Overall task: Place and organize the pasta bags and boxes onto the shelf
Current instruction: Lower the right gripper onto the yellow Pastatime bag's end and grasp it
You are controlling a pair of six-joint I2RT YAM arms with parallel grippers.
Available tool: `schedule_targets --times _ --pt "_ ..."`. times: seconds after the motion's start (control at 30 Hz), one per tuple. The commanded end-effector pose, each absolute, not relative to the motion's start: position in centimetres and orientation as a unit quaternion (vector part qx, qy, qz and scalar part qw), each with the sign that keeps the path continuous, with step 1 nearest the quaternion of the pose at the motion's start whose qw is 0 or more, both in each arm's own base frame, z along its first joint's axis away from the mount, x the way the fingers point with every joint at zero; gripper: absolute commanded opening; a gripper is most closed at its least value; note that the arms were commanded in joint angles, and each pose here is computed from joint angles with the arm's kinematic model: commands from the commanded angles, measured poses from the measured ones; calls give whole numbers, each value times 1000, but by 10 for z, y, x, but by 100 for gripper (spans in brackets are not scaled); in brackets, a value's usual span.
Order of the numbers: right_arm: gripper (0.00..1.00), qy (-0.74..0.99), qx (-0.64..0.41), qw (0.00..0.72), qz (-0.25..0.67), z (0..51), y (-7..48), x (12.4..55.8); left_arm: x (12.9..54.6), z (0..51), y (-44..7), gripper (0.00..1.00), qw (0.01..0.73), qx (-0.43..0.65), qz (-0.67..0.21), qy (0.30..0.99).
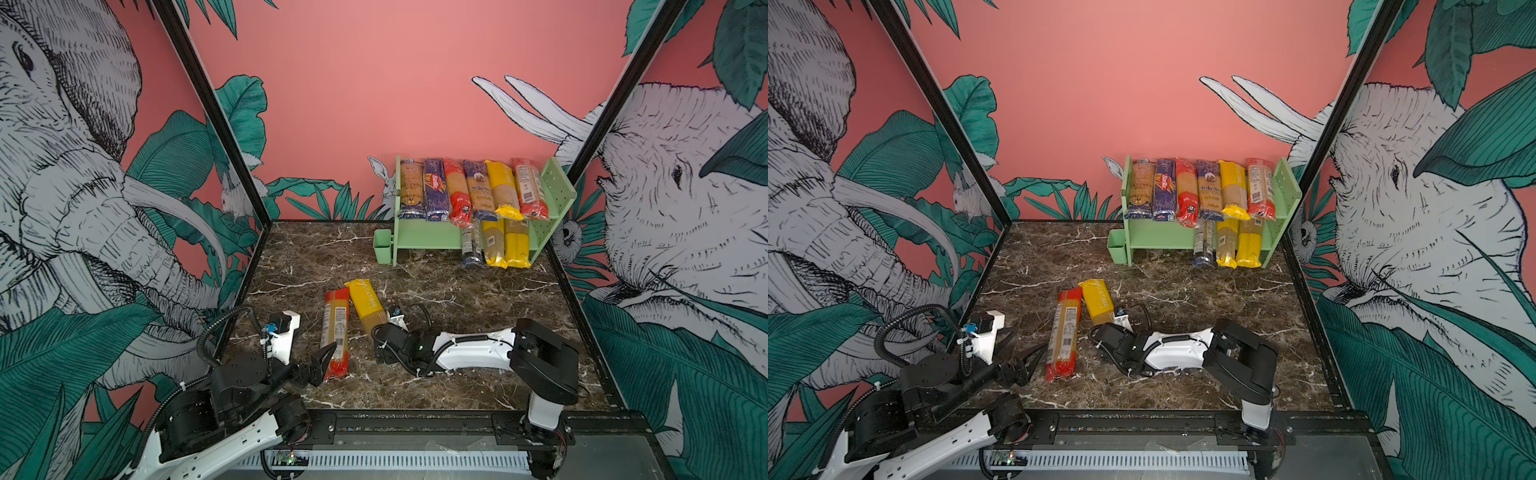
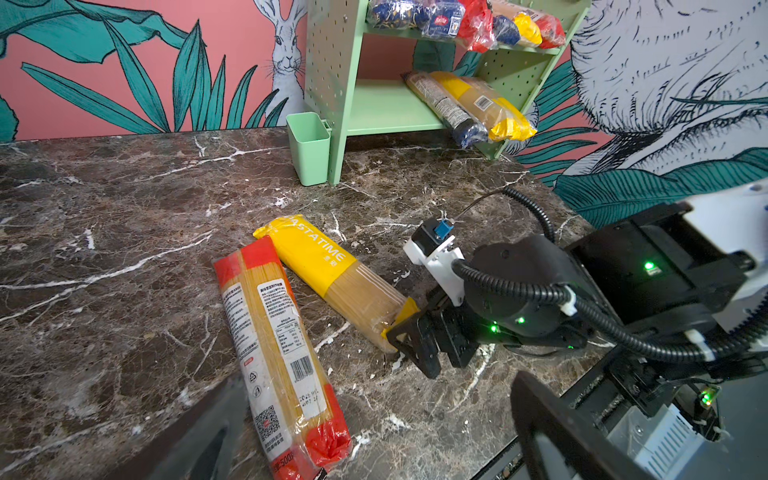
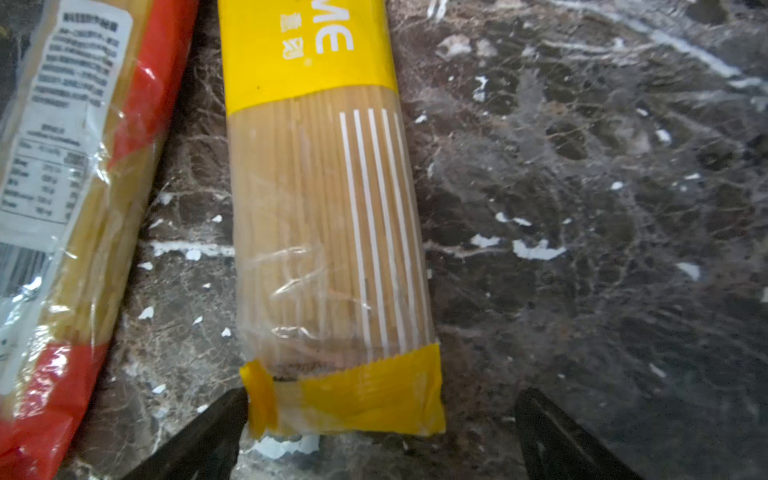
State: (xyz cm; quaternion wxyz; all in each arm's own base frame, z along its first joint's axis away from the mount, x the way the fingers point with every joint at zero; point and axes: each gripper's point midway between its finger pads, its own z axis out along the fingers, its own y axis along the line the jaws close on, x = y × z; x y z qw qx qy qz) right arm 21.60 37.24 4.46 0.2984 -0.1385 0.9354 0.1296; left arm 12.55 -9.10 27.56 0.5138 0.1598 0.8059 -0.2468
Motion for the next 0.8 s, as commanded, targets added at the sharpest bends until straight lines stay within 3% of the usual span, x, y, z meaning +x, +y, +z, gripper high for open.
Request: schedule_targets --times 0.0,0.17,0.4,0.77 --pt "99 920 -177 312 159 57 389 212 130 278 -93 99 520 154 -240 805" --pt "99 904 -210 321 187 63 409 204 131 276 -95 99 516 153 -240 808" --pt "99 896 -236 354 129 60 402 215 134 274 -97 99 514 149 -237 811" --pt "98 908 -237 324 117 10 408 228 143 271 -114 99 509 150 -235 814"
